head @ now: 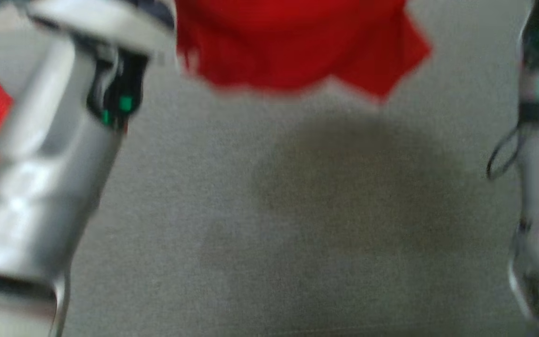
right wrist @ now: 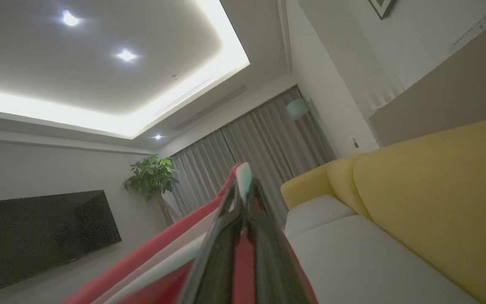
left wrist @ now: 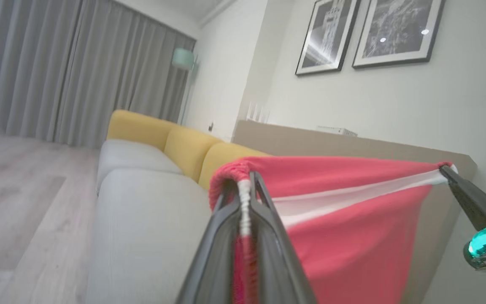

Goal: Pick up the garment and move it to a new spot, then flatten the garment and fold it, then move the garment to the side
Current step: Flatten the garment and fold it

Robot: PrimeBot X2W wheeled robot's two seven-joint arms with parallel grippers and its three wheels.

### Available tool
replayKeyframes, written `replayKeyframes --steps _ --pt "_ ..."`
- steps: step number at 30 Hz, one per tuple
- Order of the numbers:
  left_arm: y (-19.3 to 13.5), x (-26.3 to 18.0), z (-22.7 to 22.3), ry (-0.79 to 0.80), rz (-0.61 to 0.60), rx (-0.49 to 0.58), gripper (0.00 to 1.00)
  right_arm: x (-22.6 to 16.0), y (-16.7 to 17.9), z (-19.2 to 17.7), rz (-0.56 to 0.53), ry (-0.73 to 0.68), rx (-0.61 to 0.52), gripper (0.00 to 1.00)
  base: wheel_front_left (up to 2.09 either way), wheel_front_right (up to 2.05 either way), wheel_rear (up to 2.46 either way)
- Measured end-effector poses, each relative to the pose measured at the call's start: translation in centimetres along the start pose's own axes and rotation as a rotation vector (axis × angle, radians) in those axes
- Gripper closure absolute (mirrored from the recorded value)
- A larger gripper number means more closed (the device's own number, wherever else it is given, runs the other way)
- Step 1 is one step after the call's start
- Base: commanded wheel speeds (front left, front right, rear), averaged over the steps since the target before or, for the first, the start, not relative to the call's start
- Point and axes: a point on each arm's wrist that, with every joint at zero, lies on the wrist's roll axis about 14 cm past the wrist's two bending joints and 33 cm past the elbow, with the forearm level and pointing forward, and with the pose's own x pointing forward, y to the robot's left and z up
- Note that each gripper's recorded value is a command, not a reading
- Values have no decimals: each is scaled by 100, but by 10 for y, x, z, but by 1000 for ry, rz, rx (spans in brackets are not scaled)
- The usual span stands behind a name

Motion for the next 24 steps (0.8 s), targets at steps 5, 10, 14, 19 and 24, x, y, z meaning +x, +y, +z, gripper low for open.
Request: replayKeyframes --steps 5,10,14,19,24 --pt "4 54 43 -223 -18 33 100 46 8 25 49 -142 -59 100 0 0 0" --pt "23 65 7 -182 36 -73 100 36 -15 -2 5 -77 -55 100 0 0 0" --pt "34 33 -76 -9 107 -179 100 -11 -45 -53 -72 65 -34 100 0 0 0" --pt "21 -73 -214 310 253 -408 100 -145 -90 -145 -275 363 59 100 0 0 0" --pt "-6 -141 -255 412 330 -529 100 -272 -97 -183 -464 538 169 100 0 0 0"
